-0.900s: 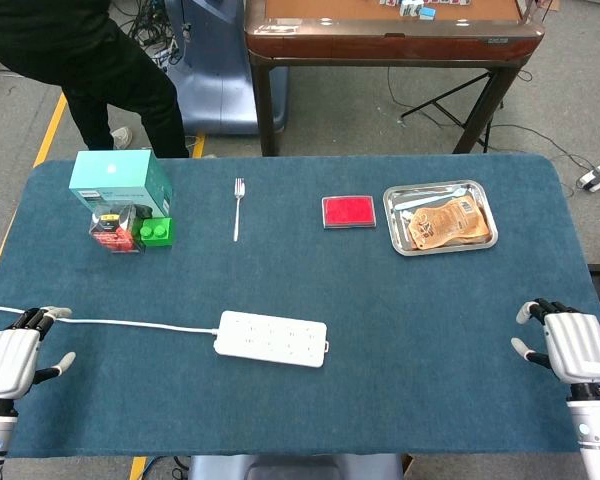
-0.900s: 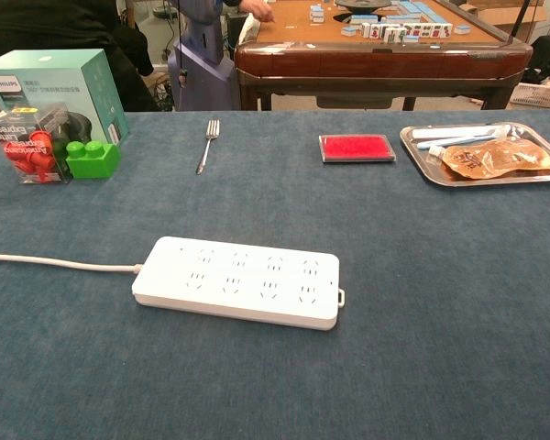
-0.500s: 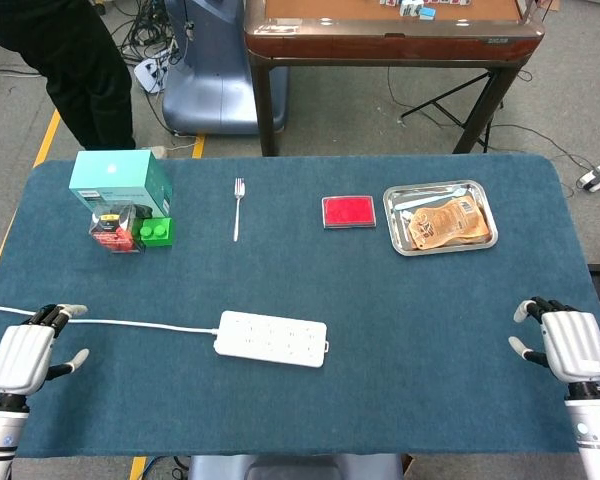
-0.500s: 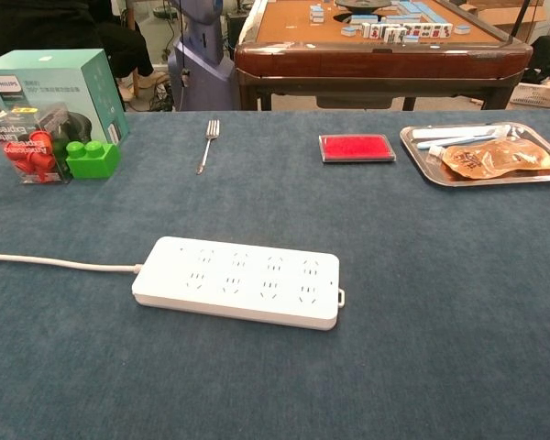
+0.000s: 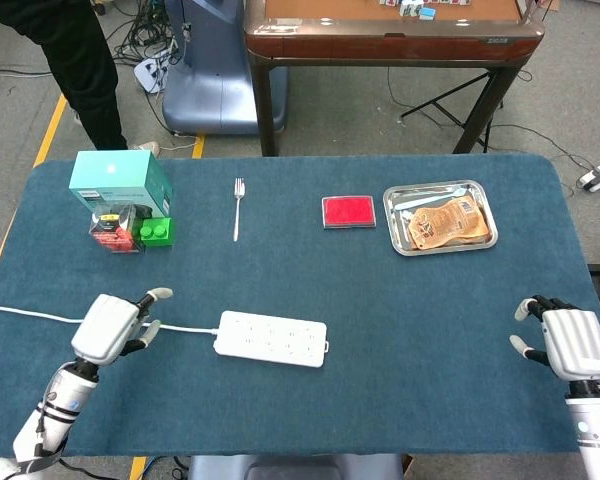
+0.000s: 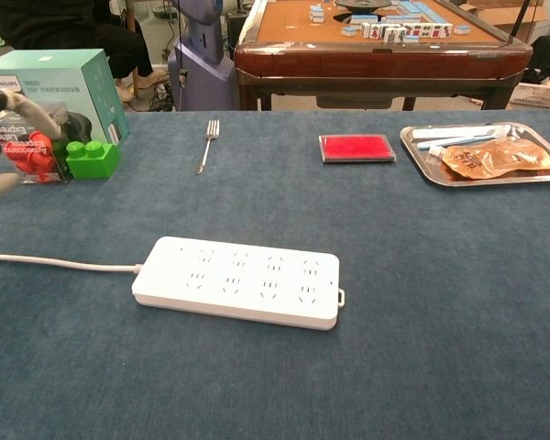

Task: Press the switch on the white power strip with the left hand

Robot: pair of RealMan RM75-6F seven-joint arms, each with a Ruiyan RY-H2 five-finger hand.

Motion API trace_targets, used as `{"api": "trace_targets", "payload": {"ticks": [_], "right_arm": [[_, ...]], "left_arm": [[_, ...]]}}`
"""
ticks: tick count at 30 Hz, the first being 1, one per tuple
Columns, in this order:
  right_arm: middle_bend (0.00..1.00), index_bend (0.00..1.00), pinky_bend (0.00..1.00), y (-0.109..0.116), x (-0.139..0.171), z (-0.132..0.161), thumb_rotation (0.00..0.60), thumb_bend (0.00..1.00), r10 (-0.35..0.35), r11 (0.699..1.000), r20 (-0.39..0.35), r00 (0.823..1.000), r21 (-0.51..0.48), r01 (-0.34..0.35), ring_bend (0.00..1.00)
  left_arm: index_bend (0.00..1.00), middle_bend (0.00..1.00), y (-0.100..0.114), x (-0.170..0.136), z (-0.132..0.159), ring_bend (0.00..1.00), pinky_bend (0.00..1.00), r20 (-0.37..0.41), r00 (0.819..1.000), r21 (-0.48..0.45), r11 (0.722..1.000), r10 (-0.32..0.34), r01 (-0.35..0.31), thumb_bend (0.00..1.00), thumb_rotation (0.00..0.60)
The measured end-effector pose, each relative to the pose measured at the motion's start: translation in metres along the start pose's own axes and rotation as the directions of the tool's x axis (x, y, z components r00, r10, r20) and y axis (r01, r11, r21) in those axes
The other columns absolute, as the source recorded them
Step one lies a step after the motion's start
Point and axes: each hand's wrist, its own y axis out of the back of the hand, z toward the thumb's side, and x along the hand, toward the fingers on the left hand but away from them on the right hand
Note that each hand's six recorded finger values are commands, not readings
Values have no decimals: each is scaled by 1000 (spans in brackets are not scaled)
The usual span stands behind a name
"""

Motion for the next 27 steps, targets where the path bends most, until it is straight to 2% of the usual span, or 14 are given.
{"api": "trace_targets", "payload": {"ticks": [7,13,21,27], "right_arm": [[488,525,602,2,-3,-5,600,131,3,1000,13,1000,3,-3,490],[488,525,602,-2,-7,-7,600,131,19,1000,17,1000,2,-19,490],[488,525,602,-6,-10,-5,600,132,27,1000,5,1000,-2,-27,490],[488,525,602,-3,-9,-3,600,132,20,1000,2,1000,2,-20,490]], "left_arm": [[358,1000,-12,26,25,982,1000,92,994,29,998,-61,59,582,600],[362,1000,-23,32,45,991,1000,171,975,104,986,-144,127,587,600],[364,1000,-37,29,57,991,1000,193,959,128,974,-207,185,588,600],[359,1000,-47,30,66,991,1000,210,950,144,968,-231,203,589,600]]}}
